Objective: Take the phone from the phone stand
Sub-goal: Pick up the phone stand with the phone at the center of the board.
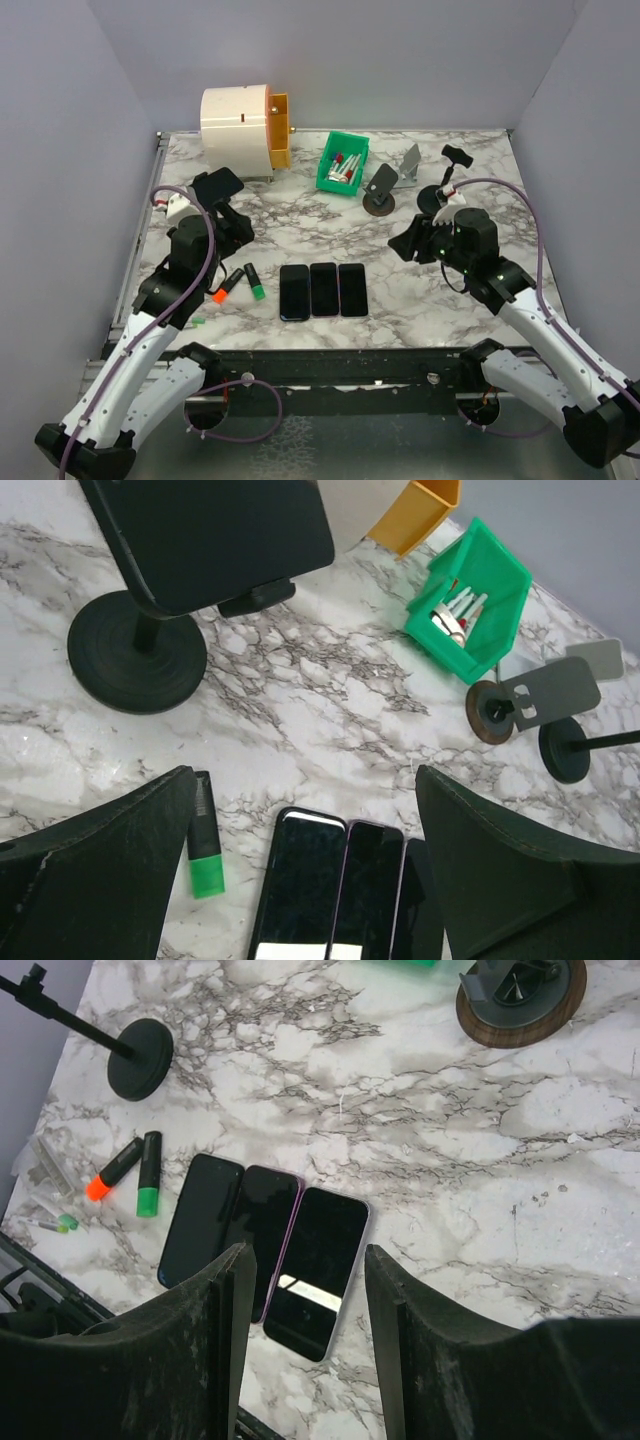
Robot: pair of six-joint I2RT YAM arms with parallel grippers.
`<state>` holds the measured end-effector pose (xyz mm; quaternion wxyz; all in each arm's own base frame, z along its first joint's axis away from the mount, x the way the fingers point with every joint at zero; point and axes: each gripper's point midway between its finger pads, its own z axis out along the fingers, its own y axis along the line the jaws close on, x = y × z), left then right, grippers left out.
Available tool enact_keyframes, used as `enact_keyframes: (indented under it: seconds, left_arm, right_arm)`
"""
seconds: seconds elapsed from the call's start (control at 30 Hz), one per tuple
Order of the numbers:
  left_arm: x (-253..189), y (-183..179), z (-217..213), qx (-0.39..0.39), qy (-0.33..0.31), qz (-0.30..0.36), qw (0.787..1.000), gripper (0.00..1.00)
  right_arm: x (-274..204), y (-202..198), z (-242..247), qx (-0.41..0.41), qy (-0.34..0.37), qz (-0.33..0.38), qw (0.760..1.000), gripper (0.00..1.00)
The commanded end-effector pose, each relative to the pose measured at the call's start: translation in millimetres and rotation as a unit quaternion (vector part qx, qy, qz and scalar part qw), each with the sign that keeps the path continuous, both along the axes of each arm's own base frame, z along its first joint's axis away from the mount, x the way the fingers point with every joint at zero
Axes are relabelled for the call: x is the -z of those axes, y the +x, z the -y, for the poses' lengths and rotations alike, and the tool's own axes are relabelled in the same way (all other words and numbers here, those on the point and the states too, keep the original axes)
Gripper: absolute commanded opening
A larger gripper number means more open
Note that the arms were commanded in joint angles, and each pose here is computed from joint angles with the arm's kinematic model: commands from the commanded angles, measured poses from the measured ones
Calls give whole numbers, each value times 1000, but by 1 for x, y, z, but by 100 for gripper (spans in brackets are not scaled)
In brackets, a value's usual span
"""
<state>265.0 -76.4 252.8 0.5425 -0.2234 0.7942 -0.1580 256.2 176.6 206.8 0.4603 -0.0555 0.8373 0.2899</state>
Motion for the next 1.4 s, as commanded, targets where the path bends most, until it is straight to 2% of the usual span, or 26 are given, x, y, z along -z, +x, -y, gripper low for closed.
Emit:
enact_keyframes:
  seconds: [0.0, 0.27, 0.5, 0.7, 0.93, 1.37]
  left_arm:
    - [11, 0, -20, -48, 3, -5, 999, 90]
    - [1, 10, -48, -100, -20, 15, 995, 89]
    - [-20, 25, -55, -118, -50, 47, 991, 86]
    - [-16, 42, -65, -138, -78, 54, 986, 81]
    - [-31, 51, -65, -136, -119, 93, 979, 73]
    - [-10, 61, -69, -145, -160, 96, 972, 57]
  right_arm:
    - [2, -6, 2, -4, -5, 6, 1000, 52]
    - [-1, -10, 2, -8, 1, 10, 1000, 52]
    - [-3, -10, 0, -15, 5, 10, 1000, 52]
    - [-2, -9, -3, -19, 6, 7, 1000, 52]
    - [-5, -8, -7, -28, 8, 3, 1000, 52]
    - [2, -10, -8, -32, 8, -3, 999, 52]
